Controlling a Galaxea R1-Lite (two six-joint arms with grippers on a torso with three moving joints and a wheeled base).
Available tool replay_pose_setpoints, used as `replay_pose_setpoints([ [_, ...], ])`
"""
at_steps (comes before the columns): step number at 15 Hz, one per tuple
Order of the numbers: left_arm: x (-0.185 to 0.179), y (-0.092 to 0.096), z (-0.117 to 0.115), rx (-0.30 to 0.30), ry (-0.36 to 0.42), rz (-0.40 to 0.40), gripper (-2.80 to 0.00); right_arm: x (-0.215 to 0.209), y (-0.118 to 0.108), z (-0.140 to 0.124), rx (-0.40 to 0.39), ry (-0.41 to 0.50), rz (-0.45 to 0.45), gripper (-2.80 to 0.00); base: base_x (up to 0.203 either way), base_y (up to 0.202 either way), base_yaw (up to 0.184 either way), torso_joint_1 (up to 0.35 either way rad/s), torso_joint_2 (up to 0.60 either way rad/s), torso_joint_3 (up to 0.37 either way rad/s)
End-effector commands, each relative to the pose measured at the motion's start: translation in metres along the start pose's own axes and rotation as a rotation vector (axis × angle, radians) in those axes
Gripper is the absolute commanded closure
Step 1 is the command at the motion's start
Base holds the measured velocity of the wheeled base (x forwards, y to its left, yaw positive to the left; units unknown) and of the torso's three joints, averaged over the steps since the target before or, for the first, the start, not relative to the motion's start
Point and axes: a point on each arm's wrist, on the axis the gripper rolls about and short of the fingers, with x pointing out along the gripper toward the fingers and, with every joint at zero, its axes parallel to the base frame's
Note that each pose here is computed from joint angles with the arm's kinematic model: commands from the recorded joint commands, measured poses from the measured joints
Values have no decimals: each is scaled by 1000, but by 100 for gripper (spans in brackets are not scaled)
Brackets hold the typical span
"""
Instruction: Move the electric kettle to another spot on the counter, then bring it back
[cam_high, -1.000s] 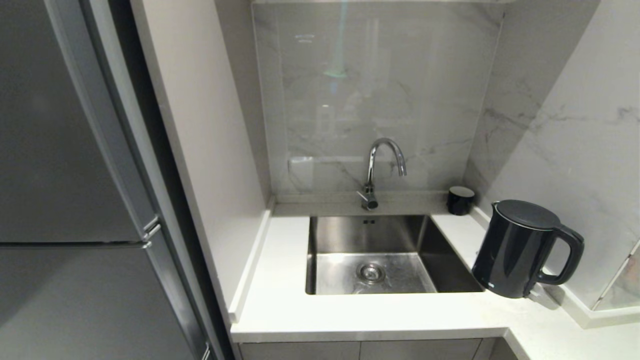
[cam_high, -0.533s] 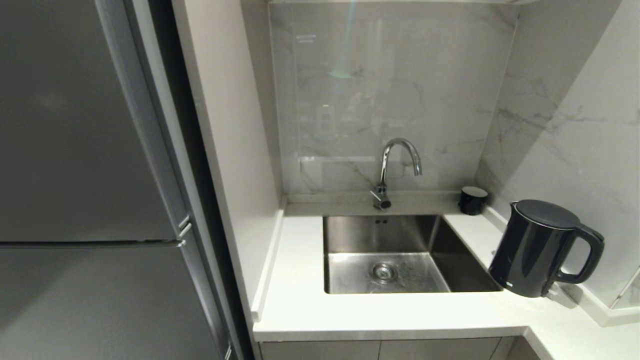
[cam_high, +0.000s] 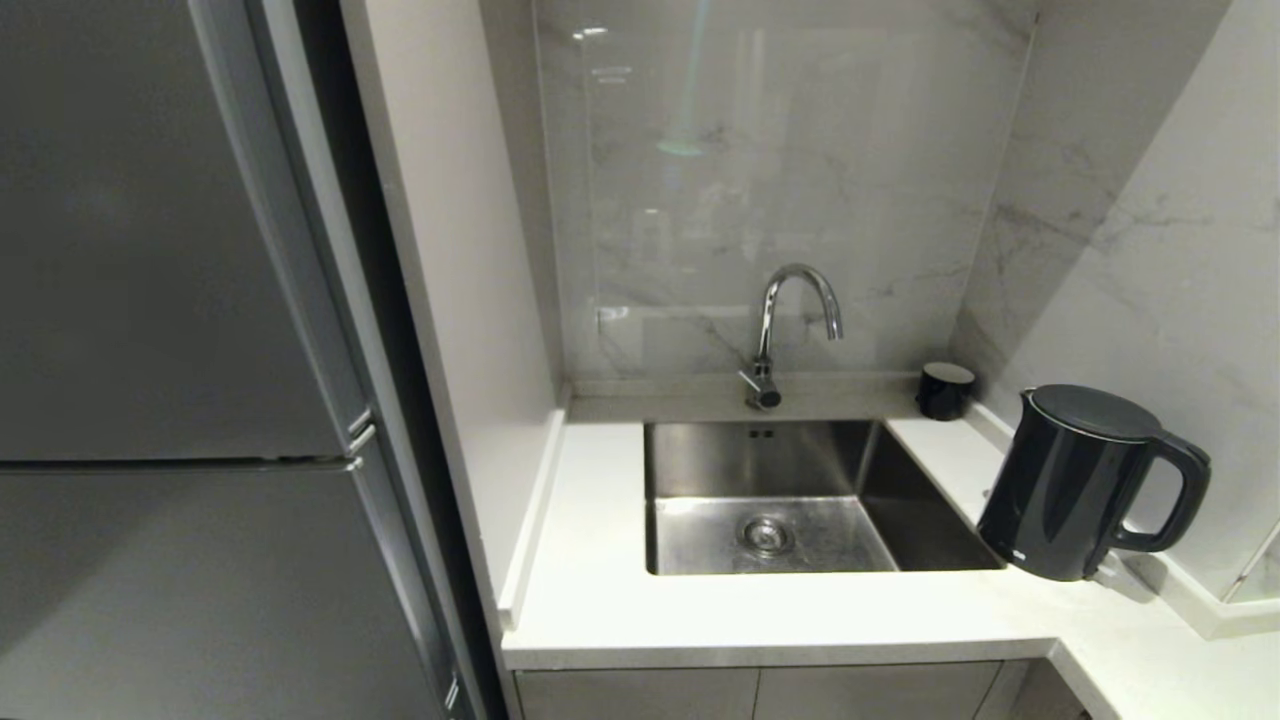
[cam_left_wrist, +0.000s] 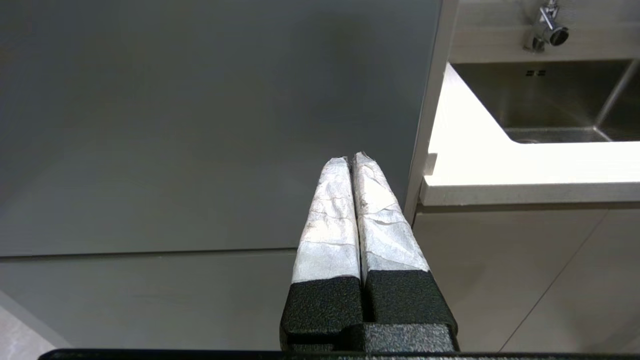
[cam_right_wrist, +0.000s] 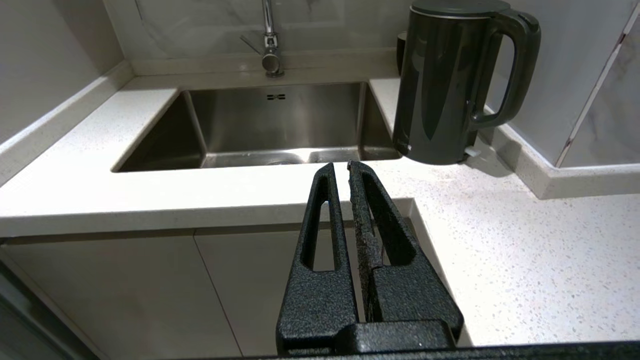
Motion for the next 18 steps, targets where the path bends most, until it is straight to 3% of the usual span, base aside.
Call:
replay_pose_setpoints([
  [1,0,0,0,1,3,0,0,0,0,0,0,2,1,0,0,0,0,-135,334,183],
  [18,0,0,0,-1,3,-1,0,0,0,0,0,2,1,0,0,0,0,-129,331,199],
])
